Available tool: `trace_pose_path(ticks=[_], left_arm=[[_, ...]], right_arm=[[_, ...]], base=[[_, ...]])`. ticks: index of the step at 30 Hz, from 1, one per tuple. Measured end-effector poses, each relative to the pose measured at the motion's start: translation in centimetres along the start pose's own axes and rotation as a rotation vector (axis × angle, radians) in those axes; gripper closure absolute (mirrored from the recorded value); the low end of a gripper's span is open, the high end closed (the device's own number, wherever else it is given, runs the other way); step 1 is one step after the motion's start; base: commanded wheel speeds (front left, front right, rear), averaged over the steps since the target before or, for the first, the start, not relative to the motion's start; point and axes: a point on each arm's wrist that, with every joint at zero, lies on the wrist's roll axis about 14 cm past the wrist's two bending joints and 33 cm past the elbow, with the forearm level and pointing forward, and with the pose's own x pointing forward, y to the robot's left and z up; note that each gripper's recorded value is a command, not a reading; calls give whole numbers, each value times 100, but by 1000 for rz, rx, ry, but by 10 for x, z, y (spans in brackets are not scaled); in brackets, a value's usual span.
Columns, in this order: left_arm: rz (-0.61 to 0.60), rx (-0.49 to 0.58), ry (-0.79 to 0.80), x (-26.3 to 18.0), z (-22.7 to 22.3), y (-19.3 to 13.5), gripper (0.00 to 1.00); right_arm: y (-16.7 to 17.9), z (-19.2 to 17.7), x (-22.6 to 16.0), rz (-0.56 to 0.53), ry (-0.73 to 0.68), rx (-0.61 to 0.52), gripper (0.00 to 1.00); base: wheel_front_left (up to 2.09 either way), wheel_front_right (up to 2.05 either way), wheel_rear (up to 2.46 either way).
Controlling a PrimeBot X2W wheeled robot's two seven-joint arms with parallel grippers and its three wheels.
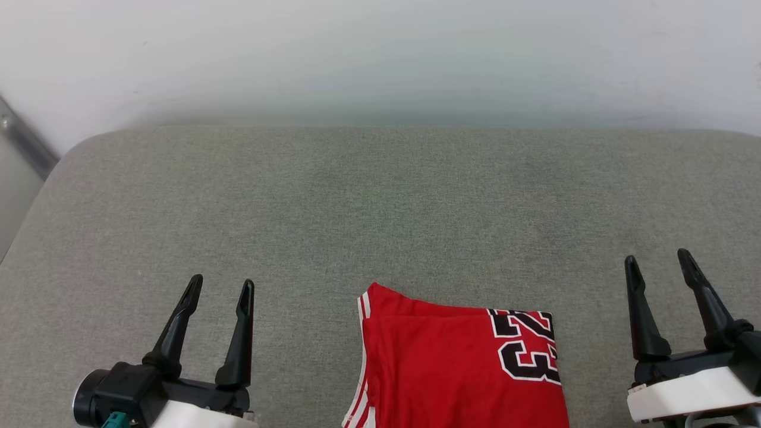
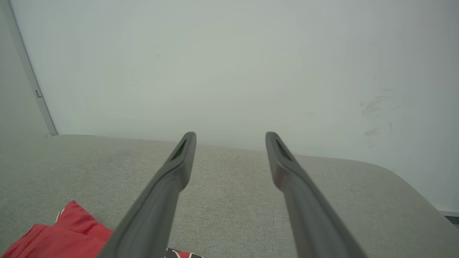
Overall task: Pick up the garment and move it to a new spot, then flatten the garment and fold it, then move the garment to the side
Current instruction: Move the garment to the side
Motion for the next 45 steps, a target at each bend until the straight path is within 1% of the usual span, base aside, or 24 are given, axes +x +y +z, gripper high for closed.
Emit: trace_pose_path(ticks=[6,10,11,12,14,16,17,19,21,23,29,30,35,41,42,43,44,45], left_arm=[[-14,7,9,0,-3,-3,0],[-16,6,20,1,-6,-3,0],[-17,5,23,1,-7,-3,0],[-17,6,27,1,-8,-3,0],[-15,7,32,2,-10,-2,0],[-14,8,38,4,-13,-1,0],[-14,8,41,5,-14,-1,0],[-14,9,50,7,-17,-1,0],[-14,10,58,8,-20,-1,0],[-12,10,61,10,-22,0,0],[-6,12,75,15,-28,0,0],[12,12,86,15,-32,5,0],[53,21,103,11,-35,16,0],[76,25,118,8,-39,22,0],[76,24,119,8,-39,22,0],[76,24,120,9,-40,22,0],[75,22,120,9,-40,21,0],[71,19,119,10,-40,19,0]], right_arm=[[0,-6,-1,1,36,20,0],[2,-19,-1,24,128,25,0],[5,-29,-2,41,191,36,0],[10,-38,-6,77,247,14,0],[13,-46,-7,94,322,45,0],[17,-60,-12,128,438,48,0],[17,-68,-15,134,504,52,0],[22,-88,-29,184,661,22,0],[29,-103,-41,217,793,42,0],[36,-109,-46,247,876,53,0],[43,-137,-54,267,1074,77,0],[52,-153,-55,281,1144,105,0],[71,-175,-59,328,1226,130,0],[84,-190,-58,381,1256,97,0],[85,-191,-58,390,1255,80,27],[85,-192,-58,393,1252,73,71],[86,-193,-57,398,1246,65,100],[86,-193,-56,402,1237,58,100]], base=[[0,0,0],[0,0,0],[0,0,0],[0,0,0],[0,0,0],[0,0,0],[0,0,0],[0,0,0],[0,0,0],[0,0,0],[0,0,0],[0,0,0],[0,0,0],[0,0,0],[0,0,0],[0,0,0],[0,0,0],[0,0,0]])
